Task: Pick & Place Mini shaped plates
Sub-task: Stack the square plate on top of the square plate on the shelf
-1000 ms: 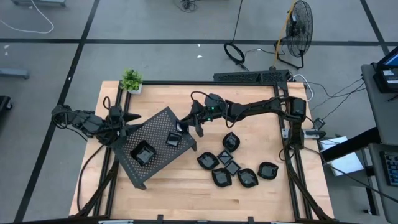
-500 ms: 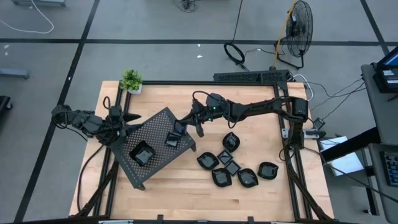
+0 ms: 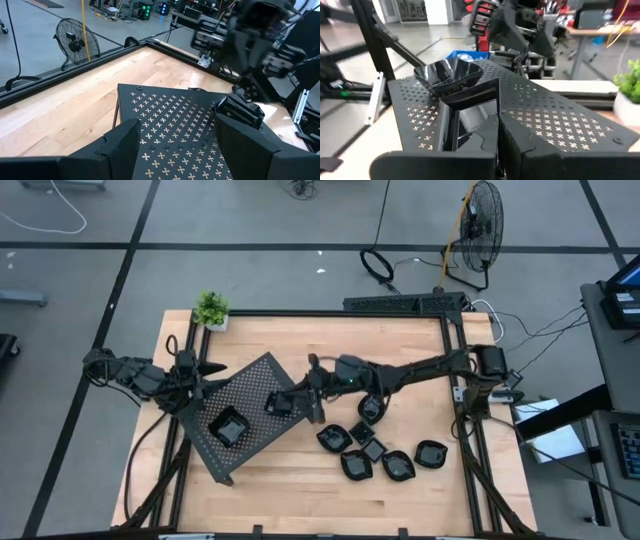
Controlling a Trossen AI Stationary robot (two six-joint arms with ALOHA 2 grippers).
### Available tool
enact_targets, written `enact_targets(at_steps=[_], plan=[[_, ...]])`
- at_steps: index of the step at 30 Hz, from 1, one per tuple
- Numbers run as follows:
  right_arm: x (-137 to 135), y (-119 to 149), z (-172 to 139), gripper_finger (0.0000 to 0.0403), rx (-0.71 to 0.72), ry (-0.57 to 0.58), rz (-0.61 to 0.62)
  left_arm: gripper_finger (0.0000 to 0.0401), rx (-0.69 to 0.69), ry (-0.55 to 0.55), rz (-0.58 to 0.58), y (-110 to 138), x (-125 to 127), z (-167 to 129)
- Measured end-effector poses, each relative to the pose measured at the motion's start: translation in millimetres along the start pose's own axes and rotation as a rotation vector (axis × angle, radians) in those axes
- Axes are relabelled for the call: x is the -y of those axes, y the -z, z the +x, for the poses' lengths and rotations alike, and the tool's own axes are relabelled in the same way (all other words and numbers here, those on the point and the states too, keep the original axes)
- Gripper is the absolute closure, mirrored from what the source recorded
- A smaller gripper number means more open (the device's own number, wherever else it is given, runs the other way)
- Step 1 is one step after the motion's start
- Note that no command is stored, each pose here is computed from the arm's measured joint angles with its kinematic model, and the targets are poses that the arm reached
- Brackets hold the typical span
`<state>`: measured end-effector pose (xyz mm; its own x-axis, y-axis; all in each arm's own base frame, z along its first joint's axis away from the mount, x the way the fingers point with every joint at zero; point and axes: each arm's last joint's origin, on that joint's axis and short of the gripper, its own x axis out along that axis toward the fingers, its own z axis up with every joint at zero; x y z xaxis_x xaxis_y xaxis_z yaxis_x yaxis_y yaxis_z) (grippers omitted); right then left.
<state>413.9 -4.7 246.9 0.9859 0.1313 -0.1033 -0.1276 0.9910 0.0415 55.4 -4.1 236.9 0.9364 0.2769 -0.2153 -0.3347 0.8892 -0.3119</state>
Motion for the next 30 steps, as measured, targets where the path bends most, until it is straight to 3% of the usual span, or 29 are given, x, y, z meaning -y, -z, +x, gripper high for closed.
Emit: enact_targets(at_steps=[6, 30], plan=[[-16.8, -6.9, 3.0, 0.0403, 0.090, 0.111, -0.106, 0.0146, 0.000, 0.000, 0.000, 0.0, 0.0, 0.0], [-8.0, 14.3, 15.5, 0.0393, 0.099, 0.120, -0.104, 0.0146, 0.000, 0.001, 0.000, 0.1, 0.0, 0.0]])
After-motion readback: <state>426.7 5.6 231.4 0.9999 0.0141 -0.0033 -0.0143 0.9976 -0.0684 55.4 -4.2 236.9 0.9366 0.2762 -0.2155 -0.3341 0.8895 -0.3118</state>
